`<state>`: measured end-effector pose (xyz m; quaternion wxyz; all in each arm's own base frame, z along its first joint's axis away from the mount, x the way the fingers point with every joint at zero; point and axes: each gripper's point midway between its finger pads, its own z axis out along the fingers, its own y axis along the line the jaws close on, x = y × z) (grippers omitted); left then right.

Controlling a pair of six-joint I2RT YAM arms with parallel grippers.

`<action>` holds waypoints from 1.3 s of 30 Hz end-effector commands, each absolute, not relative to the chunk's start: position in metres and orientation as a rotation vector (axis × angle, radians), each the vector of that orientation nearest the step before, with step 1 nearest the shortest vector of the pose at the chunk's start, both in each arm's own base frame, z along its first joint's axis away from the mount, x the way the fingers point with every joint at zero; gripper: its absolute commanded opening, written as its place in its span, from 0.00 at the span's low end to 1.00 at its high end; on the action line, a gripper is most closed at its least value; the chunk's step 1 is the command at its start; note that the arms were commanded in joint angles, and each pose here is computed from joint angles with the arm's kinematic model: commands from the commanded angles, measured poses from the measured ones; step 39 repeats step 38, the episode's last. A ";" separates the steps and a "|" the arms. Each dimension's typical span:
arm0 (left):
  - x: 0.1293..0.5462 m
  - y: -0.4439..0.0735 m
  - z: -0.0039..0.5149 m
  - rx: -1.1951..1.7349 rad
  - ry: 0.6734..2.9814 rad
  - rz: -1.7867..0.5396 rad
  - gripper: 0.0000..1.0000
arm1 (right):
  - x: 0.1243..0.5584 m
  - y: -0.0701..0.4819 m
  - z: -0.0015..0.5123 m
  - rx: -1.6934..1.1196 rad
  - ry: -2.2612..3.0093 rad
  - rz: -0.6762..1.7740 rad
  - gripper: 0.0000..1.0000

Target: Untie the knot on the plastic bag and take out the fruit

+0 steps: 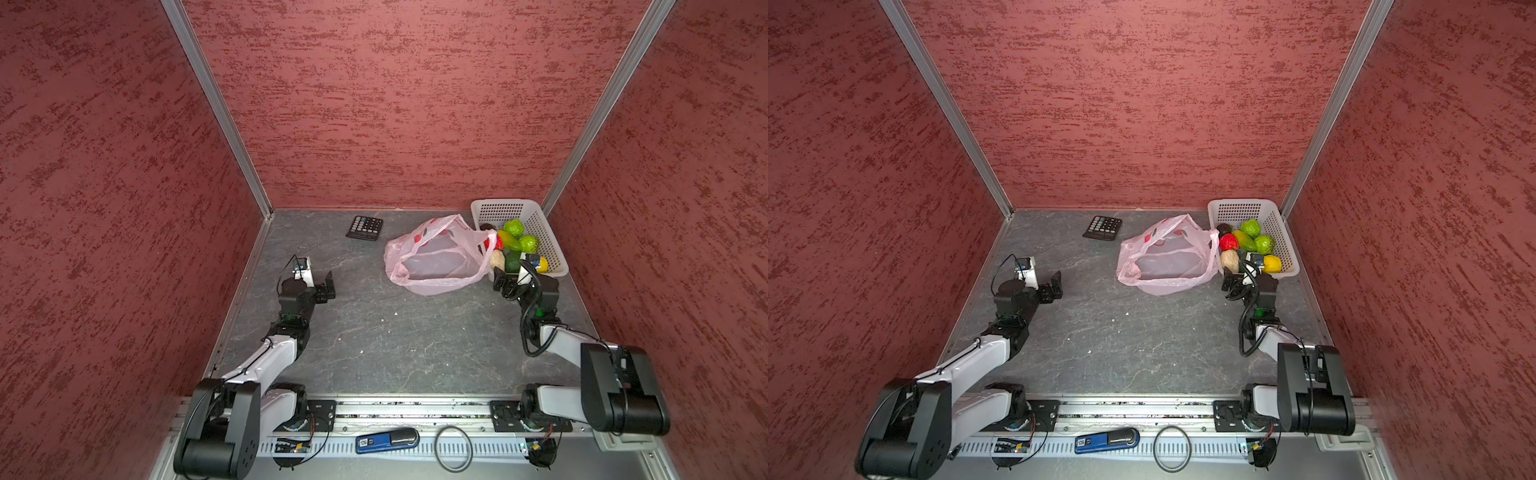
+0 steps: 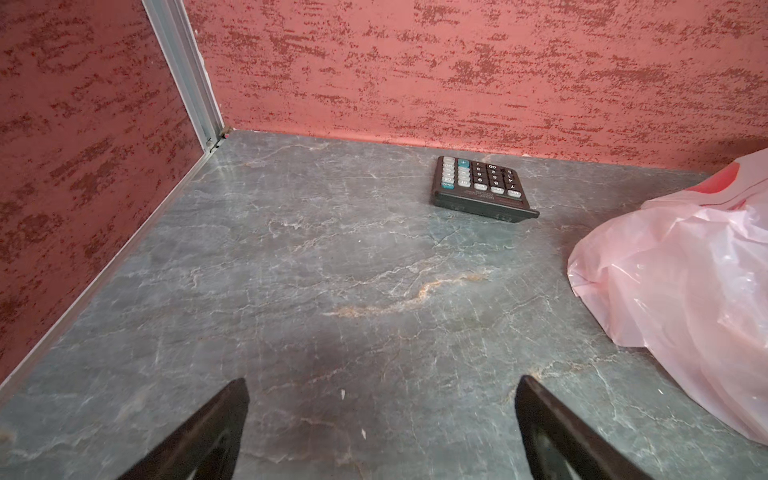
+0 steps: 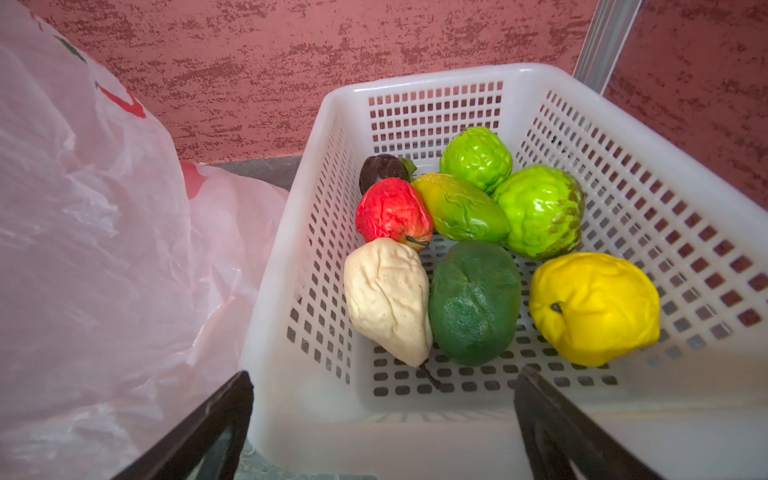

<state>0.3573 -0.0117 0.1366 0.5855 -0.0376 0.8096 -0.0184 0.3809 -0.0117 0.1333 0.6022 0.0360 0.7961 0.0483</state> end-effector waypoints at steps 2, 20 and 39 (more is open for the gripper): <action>0.374 -0.007 0.154 -0.050 1.755 0.000 1.00 | 0.387 -0.018 0.152 0.065 1.737 0.095 0.98; 0.390 -0.002 0.120 -0.052 1.758 0.014 1.00 | 0.391 -0.023 0.142 0.068 1.691 0.132 0.98; 0.390 -0.001 0.119 -0.052 1.763 0.013 1.00 | 0.395 -0.020 0.140 0.059 1.711 0.109 0.99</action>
